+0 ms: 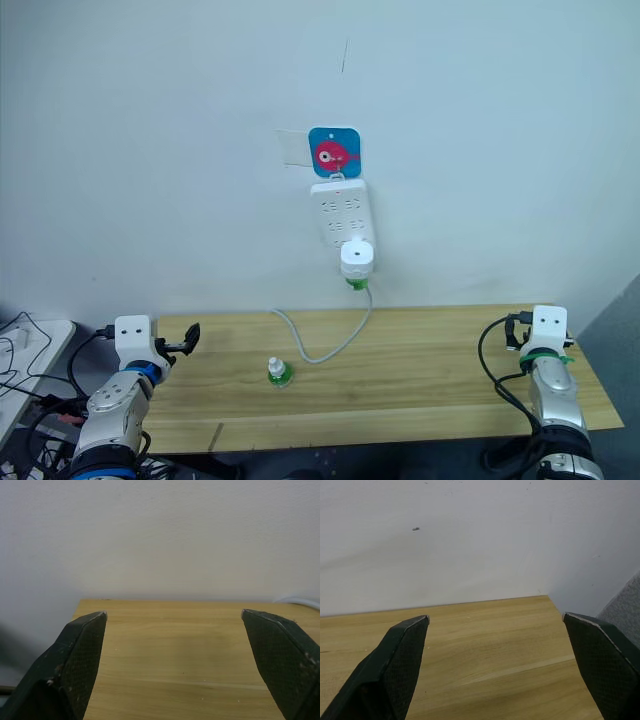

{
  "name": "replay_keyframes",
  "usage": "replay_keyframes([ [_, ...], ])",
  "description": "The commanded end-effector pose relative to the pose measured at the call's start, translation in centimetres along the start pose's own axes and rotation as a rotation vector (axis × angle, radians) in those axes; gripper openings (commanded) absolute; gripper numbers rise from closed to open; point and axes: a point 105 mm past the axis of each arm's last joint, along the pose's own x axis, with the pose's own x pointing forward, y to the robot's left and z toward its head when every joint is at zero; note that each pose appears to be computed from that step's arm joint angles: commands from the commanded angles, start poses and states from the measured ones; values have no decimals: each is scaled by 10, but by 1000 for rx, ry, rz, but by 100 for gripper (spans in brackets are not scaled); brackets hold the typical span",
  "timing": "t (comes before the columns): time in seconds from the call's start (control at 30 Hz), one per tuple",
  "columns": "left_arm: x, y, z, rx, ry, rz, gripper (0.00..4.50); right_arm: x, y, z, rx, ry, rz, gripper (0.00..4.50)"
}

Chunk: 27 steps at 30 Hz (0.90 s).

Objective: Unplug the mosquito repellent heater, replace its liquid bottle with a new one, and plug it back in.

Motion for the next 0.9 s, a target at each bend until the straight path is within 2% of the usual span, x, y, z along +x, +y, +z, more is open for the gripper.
replay_keyframes([
  [0.03, -1, 8, 18, 14, -51, 11, 450, 3, -4, 20, -15, -66, -8, 447],
  [0.37, -3, 12, 21, -18, -67, 14, 450, 2, -4, 21, -32, -65, 11, 447],
  [0.53, -7, 7, 25, -8, -83, -42, 450, 0, 2, 27, -63, -82, 72, 447],
  [0.7, -15, 8, 47, 14, -114, -182, 450, -15, 16, 43, -97, -132, 200, 447],
  [0.9, -27, -15, 84, 91, -159, -452, 450, -44, 48, 65, -96, -191, 373, 447],
])
